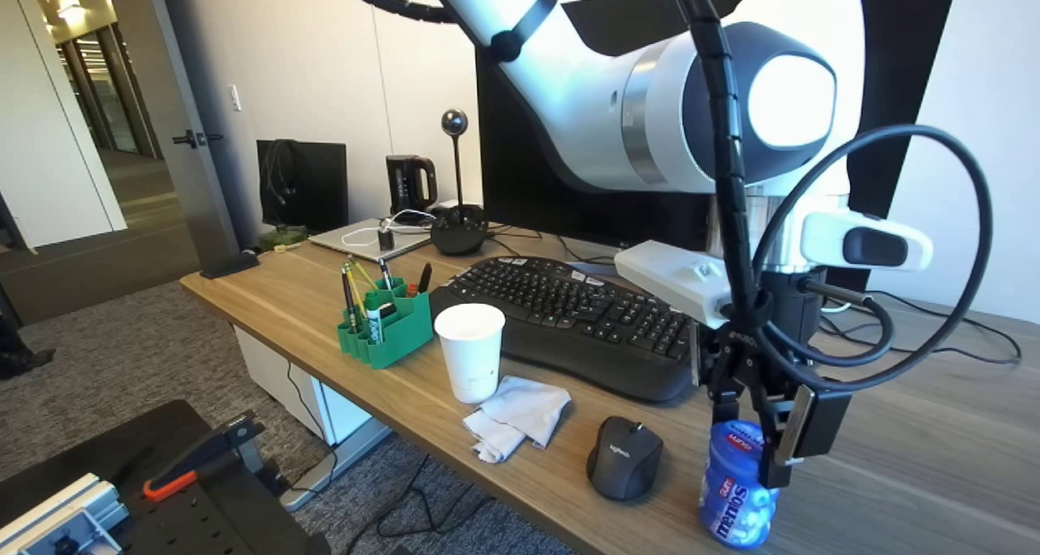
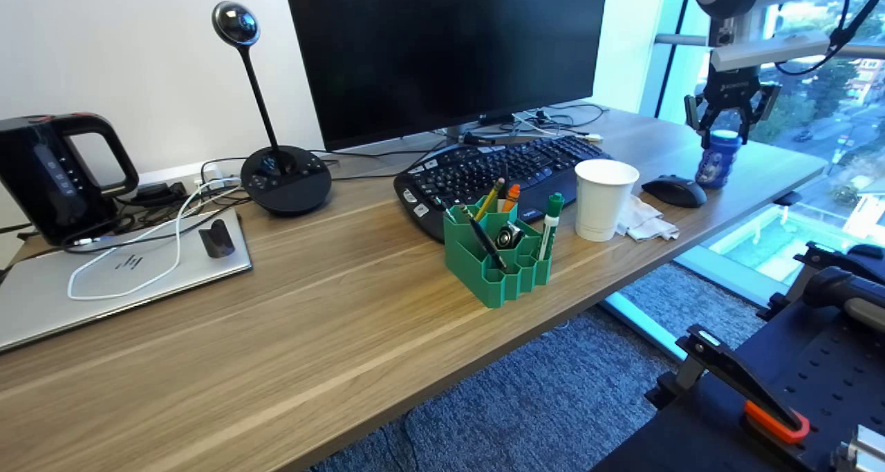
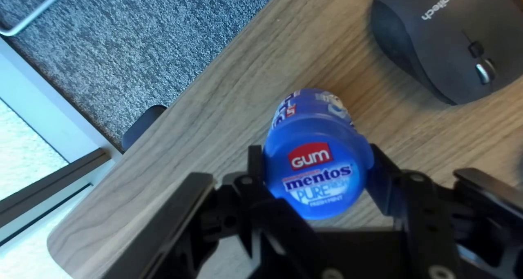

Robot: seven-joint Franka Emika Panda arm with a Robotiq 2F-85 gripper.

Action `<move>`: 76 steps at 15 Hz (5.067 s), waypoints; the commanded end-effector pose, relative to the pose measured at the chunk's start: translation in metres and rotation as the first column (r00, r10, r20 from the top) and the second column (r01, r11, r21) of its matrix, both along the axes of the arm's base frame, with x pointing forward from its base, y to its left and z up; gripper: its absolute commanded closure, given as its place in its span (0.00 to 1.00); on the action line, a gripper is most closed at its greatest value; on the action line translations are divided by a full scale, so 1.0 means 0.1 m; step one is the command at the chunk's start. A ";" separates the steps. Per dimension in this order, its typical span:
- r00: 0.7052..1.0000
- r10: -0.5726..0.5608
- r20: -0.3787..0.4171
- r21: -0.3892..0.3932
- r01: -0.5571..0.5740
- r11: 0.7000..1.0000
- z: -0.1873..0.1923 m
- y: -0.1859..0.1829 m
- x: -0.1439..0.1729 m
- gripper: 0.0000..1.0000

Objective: Move the blue bottle to the left

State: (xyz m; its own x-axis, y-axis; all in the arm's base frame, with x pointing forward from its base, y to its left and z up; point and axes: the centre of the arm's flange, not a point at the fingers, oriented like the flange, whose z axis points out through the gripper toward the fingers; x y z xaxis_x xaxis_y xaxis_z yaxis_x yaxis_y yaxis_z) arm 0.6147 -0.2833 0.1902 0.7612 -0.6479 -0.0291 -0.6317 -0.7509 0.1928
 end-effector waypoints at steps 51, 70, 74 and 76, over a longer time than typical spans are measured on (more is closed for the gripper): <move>0.850 0.510 0.132 0.023 -0.517 0.856 0.61 2.17 -0.52 0.64; 0.837 0.527 0.148 0.043 -0.538 0.842 0.51 2.49 -0.81 0.64; 0.831 0.538 0.144 0.050 -0.549 0.835 0.50 2.56 -0.88 0.64; 0.829 0.542 0.139 0.054 -0.553 0.831 0.48 2.59 -0.91 0.64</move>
State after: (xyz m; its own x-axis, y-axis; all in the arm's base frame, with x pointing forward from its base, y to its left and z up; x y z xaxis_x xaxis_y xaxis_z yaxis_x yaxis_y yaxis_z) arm 0.5355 -0.0320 0.2290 0.9911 -0.1313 0.0222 -0.1326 -0.9883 0.0755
